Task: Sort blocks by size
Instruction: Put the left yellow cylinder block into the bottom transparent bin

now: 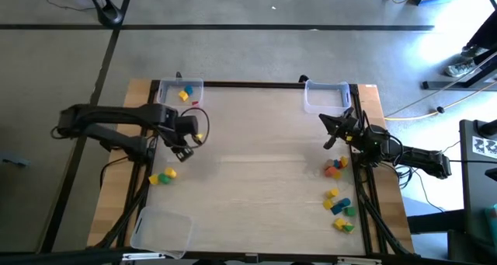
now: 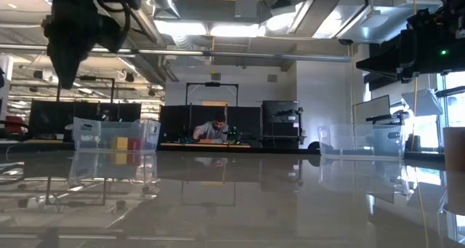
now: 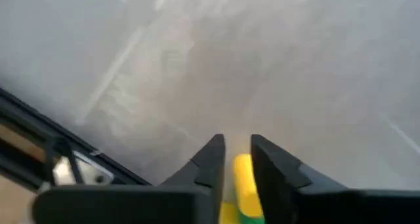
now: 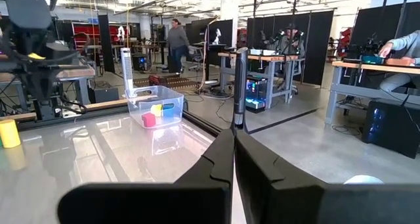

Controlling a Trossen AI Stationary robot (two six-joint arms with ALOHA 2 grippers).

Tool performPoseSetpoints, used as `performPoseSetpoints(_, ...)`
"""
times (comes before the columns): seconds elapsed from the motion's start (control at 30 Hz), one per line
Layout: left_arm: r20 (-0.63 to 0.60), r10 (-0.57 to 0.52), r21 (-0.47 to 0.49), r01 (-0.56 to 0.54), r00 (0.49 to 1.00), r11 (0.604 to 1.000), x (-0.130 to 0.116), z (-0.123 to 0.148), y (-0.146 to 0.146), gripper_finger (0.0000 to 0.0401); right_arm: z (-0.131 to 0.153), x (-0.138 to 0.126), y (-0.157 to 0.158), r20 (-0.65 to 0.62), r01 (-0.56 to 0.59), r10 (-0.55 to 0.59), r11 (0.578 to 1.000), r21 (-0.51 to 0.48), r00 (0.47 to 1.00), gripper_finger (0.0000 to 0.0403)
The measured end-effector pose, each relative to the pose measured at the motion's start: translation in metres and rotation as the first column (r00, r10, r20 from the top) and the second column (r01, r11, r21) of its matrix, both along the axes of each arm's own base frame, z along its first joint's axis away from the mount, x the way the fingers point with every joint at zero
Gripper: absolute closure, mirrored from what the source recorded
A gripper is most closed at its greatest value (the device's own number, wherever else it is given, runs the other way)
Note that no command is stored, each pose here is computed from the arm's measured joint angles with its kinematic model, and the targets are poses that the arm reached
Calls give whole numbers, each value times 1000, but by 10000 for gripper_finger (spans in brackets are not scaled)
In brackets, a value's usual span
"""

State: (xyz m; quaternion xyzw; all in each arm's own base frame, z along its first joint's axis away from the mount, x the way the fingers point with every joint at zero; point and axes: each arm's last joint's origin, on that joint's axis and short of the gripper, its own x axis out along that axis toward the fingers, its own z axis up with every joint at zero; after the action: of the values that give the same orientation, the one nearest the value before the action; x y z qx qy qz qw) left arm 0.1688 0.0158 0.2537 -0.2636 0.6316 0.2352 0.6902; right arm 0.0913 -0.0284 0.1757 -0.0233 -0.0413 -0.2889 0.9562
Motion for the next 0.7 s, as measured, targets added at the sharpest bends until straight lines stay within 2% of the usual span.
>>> performPoseSetpoints(0.2, 25, 1, -145, 3, 1000, 989, -5, 4, -12, 229, 0, 0, 0, 1, 2, -2, 1000, -2, 1000, 386)
performPoseSetpoints(0.3, 3, -1, -158, 1, 1000, 988, -5, 4, -21, 197, 0, 0, 0, -5, 4, -4, 1000, -11, 1000, 386)
performPoseSetpoints(0.57, -77, -40, -106, 31, 996, 994, 0, -5, -42, 180, 0, 0, 0, -11, 5, -5, 1000, -20, 1000, 386)
performPoseSetpoints(0.7, -137, -44, -113, 29, 990, 993, -6, -23, -50, 180, 0, 0, 0, -12, 5, -5, 1000, -20, 1000, 386)
